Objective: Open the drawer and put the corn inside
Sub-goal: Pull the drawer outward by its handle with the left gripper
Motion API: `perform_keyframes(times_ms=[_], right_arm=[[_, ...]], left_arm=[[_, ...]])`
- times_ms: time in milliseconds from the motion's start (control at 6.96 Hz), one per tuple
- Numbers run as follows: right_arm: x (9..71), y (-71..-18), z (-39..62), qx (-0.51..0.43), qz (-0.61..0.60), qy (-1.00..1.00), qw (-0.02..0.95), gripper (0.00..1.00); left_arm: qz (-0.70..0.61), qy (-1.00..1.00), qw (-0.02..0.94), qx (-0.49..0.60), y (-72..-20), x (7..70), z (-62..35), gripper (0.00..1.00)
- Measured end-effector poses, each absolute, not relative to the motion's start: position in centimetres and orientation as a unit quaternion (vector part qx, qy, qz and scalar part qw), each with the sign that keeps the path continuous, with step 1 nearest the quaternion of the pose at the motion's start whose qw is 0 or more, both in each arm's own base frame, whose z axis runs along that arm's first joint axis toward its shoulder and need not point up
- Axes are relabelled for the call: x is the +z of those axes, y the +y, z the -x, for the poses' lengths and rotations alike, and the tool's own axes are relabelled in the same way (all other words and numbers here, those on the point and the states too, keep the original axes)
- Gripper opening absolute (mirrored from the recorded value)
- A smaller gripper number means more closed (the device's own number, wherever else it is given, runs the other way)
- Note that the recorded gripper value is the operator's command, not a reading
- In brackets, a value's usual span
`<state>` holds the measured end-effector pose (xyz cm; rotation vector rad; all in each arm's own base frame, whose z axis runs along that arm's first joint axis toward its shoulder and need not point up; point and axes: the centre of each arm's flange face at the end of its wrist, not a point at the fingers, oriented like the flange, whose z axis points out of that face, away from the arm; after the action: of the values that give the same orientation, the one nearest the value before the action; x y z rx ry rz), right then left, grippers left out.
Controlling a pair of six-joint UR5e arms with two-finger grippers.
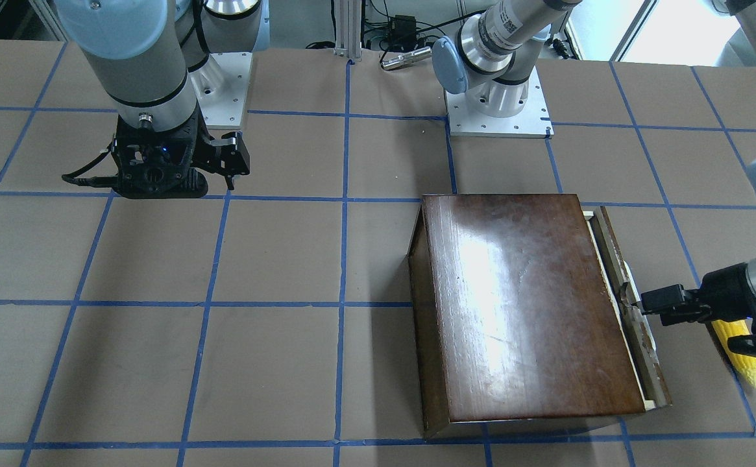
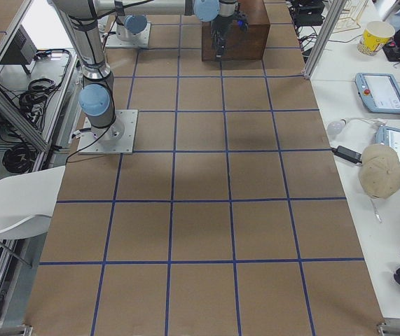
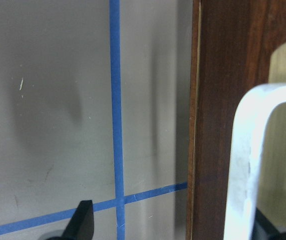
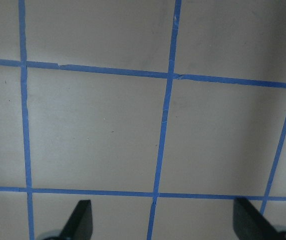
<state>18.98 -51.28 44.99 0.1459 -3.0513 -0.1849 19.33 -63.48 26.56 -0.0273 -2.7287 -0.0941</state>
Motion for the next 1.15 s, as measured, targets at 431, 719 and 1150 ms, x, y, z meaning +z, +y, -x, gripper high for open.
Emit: perform_keyframes(times_ms=[431,719,1150], right_arm=[[45.0,-51.3,-19.0,-0.060,-0.048,-0.996,0.041,1.00],[45.0,-51.3,-19.0,-0.060,-0.048,-0.996,0.041,1.00],[45.0,-51.3,-19.0,-0.060,-0.048,-0.996,0.041,1.00]], left_arm=[[0.007,-0.980,0.194,-0.035,-63.5,26.2,-21.8,1.00],[0.008,-0.981,0.191,-0.034,-63.4,26.1,-22.5,1.00],[0.016,-0.983,0.181,-0.029,-63.8,27.0,-23.0,1.00]])
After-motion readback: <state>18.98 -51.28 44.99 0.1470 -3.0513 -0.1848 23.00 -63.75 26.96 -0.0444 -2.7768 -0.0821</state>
